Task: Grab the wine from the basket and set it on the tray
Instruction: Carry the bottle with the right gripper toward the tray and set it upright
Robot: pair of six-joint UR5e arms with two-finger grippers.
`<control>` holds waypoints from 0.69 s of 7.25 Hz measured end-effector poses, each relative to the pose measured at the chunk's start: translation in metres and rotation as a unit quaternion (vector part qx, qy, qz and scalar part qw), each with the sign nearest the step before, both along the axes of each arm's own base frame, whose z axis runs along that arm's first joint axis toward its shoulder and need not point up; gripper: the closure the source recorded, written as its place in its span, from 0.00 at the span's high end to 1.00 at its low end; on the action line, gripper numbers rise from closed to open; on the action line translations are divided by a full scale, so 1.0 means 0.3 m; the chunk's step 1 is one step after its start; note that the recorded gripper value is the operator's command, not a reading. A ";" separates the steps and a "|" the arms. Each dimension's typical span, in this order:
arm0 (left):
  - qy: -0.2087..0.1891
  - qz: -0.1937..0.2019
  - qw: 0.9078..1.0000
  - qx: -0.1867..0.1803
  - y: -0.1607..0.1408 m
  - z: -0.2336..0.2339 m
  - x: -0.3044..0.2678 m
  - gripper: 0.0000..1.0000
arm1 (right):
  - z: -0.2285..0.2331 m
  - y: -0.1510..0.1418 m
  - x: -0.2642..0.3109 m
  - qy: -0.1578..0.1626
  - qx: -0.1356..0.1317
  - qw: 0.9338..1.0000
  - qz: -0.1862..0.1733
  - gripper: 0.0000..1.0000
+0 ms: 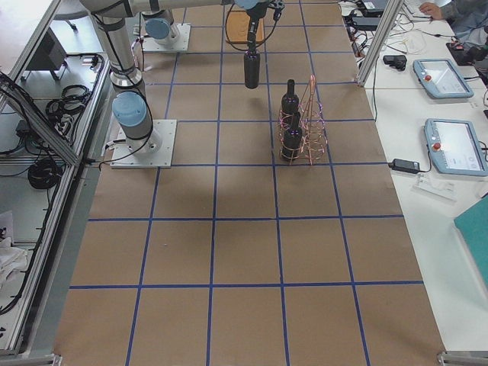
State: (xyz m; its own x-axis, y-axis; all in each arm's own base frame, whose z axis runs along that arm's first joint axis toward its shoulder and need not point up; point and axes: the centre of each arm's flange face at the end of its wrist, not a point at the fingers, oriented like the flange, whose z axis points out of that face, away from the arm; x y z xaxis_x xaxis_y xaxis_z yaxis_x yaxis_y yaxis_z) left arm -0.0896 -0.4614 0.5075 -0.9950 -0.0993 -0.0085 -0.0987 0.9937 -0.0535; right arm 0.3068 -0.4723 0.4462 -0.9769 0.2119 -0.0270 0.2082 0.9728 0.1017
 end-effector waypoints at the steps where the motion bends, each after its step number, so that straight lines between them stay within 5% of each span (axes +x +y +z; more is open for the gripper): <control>1: -0.002 -0.004 1.000 -0.001 -0.002 0.005 0.021 1.00 | -0.054 0.017 0.138 -0.005 -0.011 1.000 -0.014 0.15; 4: -0.002 -0.001 1.000 -0.003 -0.008 0.012 0.063 1.00 | -0.174 0.068 0.408 -0.036 -0.030 0.998 -0.042 0.34; 5: -0.002 0.001 1.000 -0.003 -0.009 0.013 0.069 1.00 | -0.195 0.080 0.448 -0.042 -0.031 0.998 -0.047 0.99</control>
State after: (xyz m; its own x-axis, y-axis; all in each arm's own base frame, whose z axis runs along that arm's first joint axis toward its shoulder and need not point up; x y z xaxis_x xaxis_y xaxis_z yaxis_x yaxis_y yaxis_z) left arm -0.0688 -0.4640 0.5114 -0.9949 -0.1004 -0.0111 -0.0995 0.9932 -0.0607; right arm 0.4411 -0.4484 0.3878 -0.9469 0.2970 -0.1229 0.2912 0.9546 0.0629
